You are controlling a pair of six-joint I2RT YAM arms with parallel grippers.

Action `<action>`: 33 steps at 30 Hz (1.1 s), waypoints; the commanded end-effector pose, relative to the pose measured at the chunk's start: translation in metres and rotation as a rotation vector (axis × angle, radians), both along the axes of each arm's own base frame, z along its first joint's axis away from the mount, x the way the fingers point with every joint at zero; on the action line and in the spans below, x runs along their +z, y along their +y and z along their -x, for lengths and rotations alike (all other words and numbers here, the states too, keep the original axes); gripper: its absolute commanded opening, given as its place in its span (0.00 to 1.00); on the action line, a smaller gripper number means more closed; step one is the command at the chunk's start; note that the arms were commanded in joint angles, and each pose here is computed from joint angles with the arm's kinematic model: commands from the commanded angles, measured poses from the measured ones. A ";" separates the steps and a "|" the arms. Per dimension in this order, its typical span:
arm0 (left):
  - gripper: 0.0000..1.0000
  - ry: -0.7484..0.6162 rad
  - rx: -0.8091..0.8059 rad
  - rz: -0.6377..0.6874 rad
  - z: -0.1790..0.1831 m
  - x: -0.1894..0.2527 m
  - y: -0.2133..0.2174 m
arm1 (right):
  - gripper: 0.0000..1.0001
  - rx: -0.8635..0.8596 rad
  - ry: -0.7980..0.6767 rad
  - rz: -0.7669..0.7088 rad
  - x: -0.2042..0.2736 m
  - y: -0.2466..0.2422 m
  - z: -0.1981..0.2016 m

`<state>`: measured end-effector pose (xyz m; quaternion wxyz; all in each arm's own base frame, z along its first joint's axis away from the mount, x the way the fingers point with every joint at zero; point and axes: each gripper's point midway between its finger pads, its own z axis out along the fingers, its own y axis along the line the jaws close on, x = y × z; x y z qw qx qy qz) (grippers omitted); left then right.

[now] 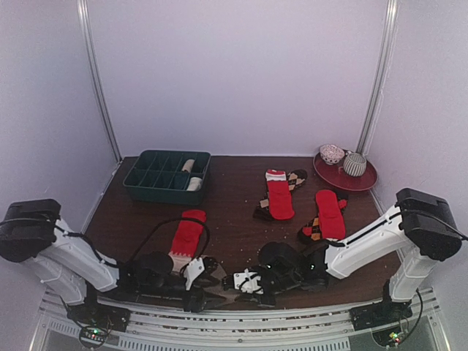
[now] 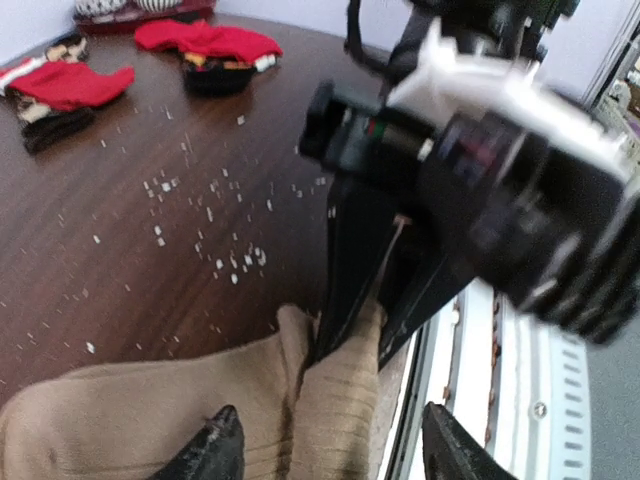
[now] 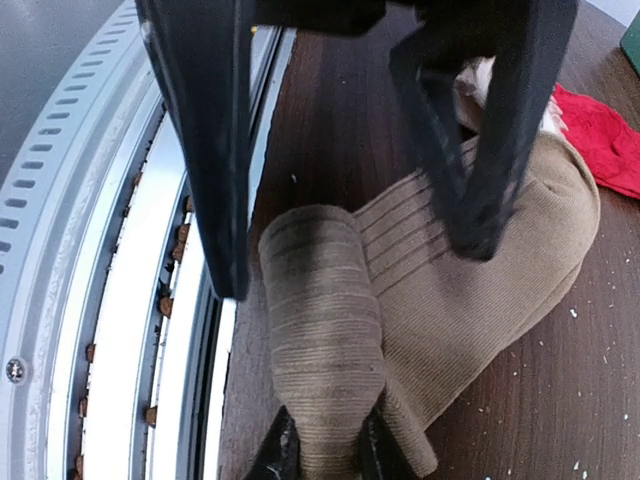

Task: Roll the socks
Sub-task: Roll a pair of socks at the center of the board.

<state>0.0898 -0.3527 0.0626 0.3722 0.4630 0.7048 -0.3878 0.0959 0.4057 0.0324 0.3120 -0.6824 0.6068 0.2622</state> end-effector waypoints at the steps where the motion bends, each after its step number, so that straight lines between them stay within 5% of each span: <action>1: 0.59 -0.058 0.116 -0.001 -0.018 0.025 0.018 | 0.11 -0.027 0.046 0.129 -0.026 -0.026 0.007; 2: 0.57 -0.069 0.146 -0.004 -0.022 0.029 0.022 | 0.11 -0.031 0.045 0.130 -0.026 -0.027 0.008; 7: 0.07 -0.025 0.255 -0.075 -0.052 0.013 0.040 | 0.11 -0.052 0.027 0.129 -0.024 -0.029 0.006; 9: 0.00 0.011 0.265 -0.096 -0.058 0.000 0.040 | 0.11 -0.063 0.021 0.130 -0.024 -0.029 0.004; 28: 0.00 0.023 0.130 -0.235 -0.089 -0.058 -0.021 | 0.11 -0.045 -0.075 0.210 -0.016 -0.036 0.003; 33: 0.00 0.023 0.125 -0.267 -0.097 -0.072 -0.014 | 0.11 -0.032 -0.001 0.301 -0.030 -0.029 0.001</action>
